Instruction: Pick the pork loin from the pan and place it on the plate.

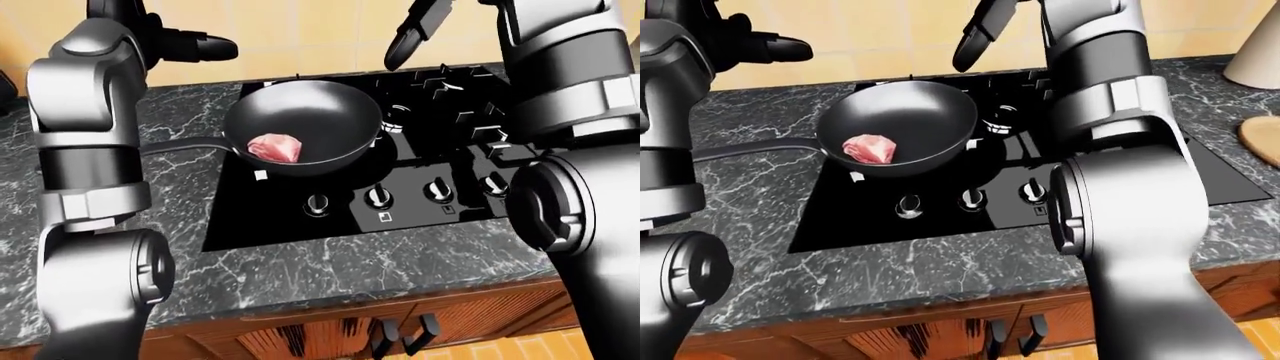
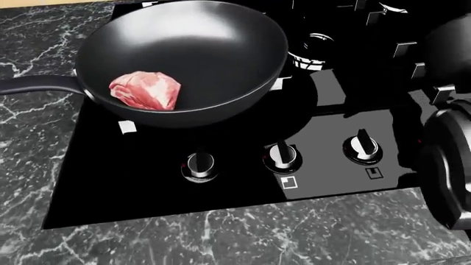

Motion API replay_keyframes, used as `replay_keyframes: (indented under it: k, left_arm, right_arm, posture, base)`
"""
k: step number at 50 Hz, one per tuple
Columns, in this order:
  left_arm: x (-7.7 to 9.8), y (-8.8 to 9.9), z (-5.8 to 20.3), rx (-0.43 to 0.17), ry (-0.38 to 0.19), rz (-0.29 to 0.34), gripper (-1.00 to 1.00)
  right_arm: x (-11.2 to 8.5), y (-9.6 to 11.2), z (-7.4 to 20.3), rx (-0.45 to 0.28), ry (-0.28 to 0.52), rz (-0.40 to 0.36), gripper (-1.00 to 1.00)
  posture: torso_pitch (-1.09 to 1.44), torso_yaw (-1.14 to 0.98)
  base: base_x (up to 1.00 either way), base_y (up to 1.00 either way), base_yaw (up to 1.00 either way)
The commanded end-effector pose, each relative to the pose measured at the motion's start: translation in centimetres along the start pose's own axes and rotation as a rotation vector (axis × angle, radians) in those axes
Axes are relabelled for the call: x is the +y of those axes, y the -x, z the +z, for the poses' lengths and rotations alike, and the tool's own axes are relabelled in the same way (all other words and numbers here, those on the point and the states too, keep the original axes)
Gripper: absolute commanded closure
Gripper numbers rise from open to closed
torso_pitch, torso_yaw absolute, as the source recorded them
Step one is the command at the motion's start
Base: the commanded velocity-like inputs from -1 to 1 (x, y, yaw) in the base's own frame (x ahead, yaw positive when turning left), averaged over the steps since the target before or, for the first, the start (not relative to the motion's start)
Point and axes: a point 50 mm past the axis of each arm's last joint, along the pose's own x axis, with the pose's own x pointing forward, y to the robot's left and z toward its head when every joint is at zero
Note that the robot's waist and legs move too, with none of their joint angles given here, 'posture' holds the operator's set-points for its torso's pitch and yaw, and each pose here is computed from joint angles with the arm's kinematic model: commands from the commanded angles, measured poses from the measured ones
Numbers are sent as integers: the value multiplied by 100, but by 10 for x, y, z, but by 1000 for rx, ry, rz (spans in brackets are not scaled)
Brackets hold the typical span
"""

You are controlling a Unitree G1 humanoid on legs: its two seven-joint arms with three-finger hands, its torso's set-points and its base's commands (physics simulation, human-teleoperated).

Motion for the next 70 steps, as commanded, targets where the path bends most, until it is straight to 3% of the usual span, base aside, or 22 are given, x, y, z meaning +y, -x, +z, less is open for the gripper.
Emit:
replay_keyframes:
  k: [1, 12, 19, 30, 45, 53, 70]
  left_arm:
    - [3, 7, 27, -106, 4, 11, -100]
    - [6, 9, 28, -108, 8, 13, -100]
    - [9, 9, 29, -112, 11, 16, -100]
    - [12, 9, 31, -111, 11, 20, -100]
    - [12, 10, 27, -107, 10, 15, -100]
    - [13, 10, 24, -105, 12, 16, -100]
    - [16, 9, 20, -101, 8, 22, -100]
  right_arm:
    - [-11, 8, 24, -64, 57, -45, -100]
    - [12, -10, 22, -16, 102, 2, -100]
    - [25, -18, 29, -24, 149, 25, -100]
    - [39, -28, 28, -29, 155, 21, -100]
    - [80, -46, 24, -25, 182, 107, -100]
    - [91, -50, 26, -34, 168, 117, -100]
    - [114, -59, 34, -45, 234, 110, -100]
  posture:
    - [0, 0]
    - [0, 0]
    - [0, 0]
    - [0, 0]
    - [0, 0]
    - [0, 0]
    - [0, 0]
  base:
    - [0, 0, 0]
    - [0, 0, 0]
    - [0, 0, 0]
    - [0, 0, 0]
    - [0, 0, 0]
    - [0, 0, 0]
    - [0, 0, 0]
